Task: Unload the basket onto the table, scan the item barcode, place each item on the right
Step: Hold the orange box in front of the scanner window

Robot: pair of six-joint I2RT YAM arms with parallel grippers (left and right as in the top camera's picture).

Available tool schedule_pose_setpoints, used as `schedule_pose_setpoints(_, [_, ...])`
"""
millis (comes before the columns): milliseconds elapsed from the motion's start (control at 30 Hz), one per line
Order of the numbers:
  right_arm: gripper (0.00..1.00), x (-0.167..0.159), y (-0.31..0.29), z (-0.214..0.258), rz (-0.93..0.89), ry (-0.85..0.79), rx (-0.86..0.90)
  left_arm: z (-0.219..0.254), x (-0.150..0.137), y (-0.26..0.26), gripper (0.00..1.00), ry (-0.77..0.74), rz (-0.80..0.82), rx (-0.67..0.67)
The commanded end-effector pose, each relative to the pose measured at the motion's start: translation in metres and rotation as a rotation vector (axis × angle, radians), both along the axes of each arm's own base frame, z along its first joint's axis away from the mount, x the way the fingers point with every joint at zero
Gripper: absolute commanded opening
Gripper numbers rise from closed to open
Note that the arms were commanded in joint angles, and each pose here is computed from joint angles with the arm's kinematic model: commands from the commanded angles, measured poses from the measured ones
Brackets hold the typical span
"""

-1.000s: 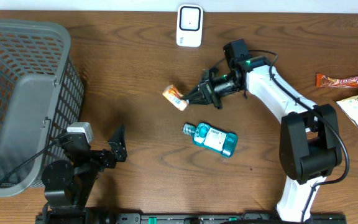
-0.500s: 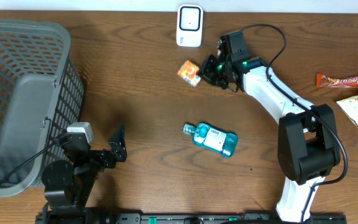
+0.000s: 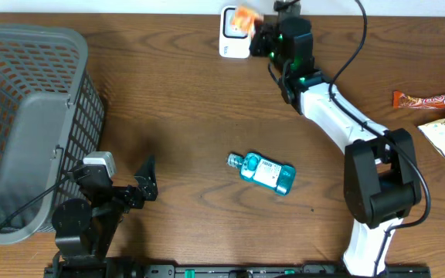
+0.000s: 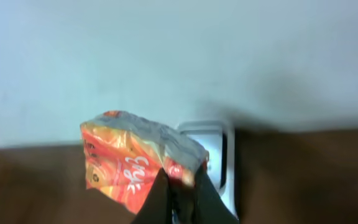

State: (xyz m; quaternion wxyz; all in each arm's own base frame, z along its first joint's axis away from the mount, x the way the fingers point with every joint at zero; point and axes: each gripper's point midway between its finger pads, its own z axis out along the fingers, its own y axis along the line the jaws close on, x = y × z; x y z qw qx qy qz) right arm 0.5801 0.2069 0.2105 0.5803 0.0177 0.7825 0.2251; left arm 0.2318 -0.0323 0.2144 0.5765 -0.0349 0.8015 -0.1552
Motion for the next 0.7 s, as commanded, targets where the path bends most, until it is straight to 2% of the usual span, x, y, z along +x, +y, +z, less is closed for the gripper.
schedule_pose_setpoints(0, [0.01, 0.016, -0.002, -0.022, -0.024, -0.104, -0.187, 0.000, 0.000, -0.002, 0.99, 0.001, -0.011, -0.005])
schedule_pose_setpoints(133, [0.01, 0.029, 0.002, -0.026, -0.028, -0.255, -0.210, 0.000, 0.000, -0.002, 0.99, 0.001, -0.010, -0.005])
schedule_pose_setpoints(300, [0.01, 0.037, 0.005, -0.044, -0.043, -0.348, -0.176, 0.000, 0.000, -0.002, 0.99, 0.001, -0.010, -0.005])
schedule_pose_setpoints(667, [0.01, 0.061, 0.024, -0.069, -0.025, -0.326, -0.183, 0.000, 0.000, -0.002, 0.99, 0.001, -0.010, -0.005])
